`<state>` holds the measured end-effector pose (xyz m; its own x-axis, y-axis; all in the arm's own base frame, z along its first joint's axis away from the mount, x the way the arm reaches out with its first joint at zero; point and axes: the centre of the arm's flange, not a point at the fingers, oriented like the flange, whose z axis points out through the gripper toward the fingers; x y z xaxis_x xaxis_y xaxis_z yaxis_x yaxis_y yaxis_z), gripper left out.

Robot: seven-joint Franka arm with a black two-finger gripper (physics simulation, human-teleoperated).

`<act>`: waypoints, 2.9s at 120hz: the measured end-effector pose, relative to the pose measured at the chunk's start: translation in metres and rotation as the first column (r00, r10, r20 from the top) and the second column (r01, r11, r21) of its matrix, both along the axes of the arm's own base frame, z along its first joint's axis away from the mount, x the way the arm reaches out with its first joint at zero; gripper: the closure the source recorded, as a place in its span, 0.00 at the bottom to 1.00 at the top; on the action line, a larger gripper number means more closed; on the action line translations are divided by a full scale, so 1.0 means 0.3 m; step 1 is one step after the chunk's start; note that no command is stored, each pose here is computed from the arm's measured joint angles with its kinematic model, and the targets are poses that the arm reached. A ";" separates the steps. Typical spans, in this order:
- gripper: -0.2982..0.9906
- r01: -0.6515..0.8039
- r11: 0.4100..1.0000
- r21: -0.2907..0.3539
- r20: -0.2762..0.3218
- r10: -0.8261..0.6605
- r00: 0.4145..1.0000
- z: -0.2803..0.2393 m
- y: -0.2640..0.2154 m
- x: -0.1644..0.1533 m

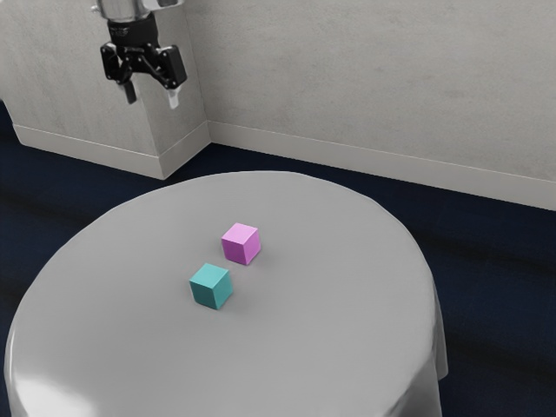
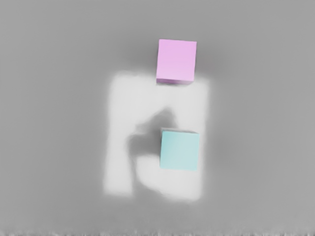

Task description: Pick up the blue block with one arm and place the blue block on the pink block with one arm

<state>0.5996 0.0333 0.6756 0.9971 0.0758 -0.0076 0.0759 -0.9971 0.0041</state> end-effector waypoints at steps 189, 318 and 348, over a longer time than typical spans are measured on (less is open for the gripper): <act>0.23 0.276 0.961 -0.009 -0.075 -0.276 0.958 -1.038 -0.147 -0.029; 0.23 0.261 0.965 -0.036 -0.033 -0.262 0.964 -1.360 -0.097 -0.023; 0.23 0.264 0.964 -0.030 -0.013 -0.264 0.964 -1.369 -0.097 -0.002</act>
